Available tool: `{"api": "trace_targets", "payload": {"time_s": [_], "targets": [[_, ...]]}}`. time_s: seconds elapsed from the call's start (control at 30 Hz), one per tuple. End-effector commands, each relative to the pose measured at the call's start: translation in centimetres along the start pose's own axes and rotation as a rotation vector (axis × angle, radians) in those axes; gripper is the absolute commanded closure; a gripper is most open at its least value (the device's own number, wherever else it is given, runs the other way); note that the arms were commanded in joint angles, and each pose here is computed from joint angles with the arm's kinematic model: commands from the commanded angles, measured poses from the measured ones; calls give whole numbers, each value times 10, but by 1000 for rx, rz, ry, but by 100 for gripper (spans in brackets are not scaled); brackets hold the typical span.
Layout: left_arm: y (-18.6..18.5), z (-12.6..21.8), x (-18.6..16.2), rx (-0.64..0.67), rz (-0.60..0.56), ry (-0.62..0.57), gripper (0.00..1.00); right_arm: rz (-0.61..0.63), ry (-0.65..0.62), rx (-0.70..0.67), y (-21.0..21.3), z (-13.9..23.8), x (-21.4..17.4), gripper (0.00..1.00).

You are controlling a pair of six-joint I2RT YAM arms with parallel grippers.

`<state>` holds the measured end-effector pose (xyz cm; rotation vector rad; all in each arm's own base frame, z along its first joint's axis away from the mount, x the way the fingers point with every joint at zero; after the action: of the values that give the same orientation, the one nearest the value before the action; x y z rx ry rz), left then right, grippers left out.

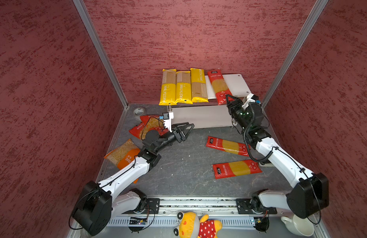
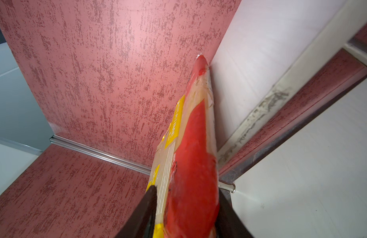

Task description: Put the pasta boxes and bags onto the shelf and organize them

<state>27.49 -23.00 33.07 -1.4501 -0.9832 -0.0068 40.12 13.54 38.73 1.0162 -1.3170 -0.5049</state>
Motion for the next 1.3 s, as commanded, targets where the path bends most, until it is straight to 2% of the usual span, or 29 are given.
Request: {"api": "trace_targets", "payload": {"time_s": [0.0, 0.17, 0.47, 0.73, 1.0, 1.27], "targets": [[-8, 3, 0, -22, -23, -6, 26, -49, 5, 101, 21, -4, 6, 63], [-7, 4, -1, -18, -21, -8, 25, -104, 52, 154, 26, -15, -2, 76], [-7, 3, -3, -15, -20, -9, 26, -183, 96, 206, 31, -37, -16, 85], [-4, 7, -5, 0, -27, -13, 26, -211, 144, 231, 31, -36, -25, 95], [-3, 2, -6, -12, -18, -8, 26, -233, 214, 267, 35, -30, -35, 99], [-5, 0, -7, -18, -16, 2, 26, -247, 221, 272, 33, -25, -38, 98]]}}
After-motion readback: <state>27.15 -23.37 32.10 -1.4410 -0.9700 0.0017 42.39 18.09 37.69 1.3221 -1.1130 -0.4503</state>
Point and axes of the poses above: each gripper's point midway between its finger pads, its own z axis back along the fingers, its own y axis along the line the jaws close on, x = y × z, the point moved 3 cm from there along z, back along the fingers, and after that the axes turned 13 degrees about z, right-handed, at the moved point
